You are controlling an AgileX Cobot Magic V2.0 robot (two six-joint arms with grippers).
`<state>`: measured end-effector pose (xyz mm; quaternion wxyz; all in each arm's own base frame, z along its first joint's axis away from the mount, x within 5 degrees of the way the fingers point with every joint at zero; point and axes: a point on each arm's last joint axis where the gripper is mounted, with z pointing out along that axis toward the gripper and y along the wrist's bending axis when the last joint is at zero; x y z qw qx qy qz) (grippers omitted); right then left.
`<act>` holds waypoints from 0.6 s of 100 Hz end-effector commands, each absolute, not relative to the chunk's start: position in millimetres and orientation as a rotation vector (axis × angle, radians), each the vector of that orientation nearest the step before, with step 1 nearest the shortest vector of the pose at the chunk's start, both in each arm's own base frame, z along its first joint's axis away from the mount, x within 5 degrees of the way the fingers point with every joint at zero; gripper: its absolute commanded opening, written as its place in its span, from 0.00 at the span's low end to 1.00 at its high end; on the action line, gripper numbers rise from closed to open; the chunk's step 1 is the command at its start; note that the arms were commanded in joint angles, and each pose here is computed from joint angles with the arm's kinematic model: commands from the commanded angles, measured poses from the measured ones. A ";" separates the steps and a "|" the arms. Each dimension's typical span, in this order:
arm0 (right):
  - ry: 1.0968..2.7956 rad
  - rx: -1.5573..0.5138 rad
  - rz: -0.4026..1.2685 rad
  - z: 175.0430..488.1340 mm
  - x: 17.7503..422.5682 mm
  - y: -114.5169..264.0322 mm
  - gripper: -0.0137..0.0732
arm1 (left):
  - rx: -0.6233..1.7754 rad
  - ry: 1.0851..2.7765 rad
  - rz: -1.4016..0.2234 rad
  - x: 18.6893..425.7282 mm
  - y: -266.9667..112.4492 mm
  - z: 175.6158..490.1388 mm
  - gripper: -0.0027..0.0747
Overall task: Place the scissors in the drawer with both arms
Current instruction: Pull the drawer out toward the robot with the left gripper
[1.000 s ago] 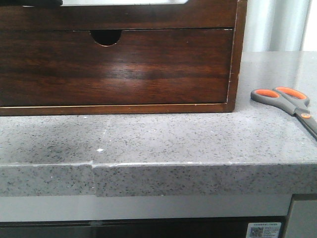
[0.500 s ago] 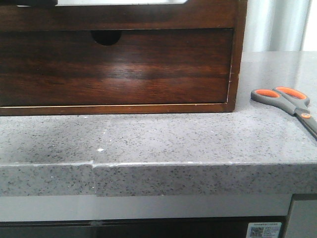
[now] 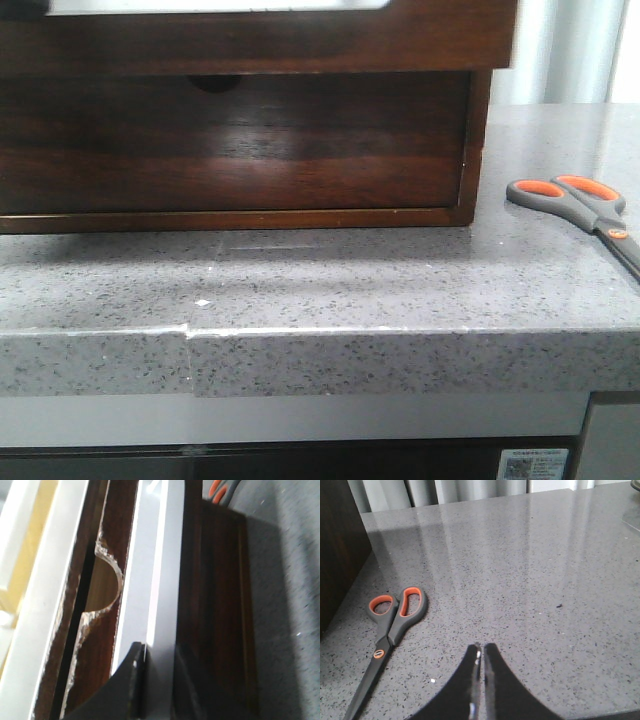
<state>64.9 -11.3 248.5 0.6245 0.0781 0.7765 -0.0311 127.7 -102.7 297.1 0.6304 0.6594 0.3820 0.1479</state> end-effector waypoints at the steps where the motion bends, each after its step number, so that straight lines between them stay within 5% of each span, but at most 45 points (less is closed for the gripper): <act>1: 1.704 0.157 -0.076 263.6 67.5 -10.9 0.11 | 1.443 0.759 0.220 109.3 -105.8 312.1 0.01; 48: 1.704 0.157 -0.076 263.6 67.5 -10.9 0.11 | 1.421 0.692 0.199 88.2 -98.0 306.0 0.02; 60: 1.706 0.158 -0.077 263.5 67.5 -11.0 0.11 | 1.423 0.692 0.199 88.5 -98.2 305.7 0.18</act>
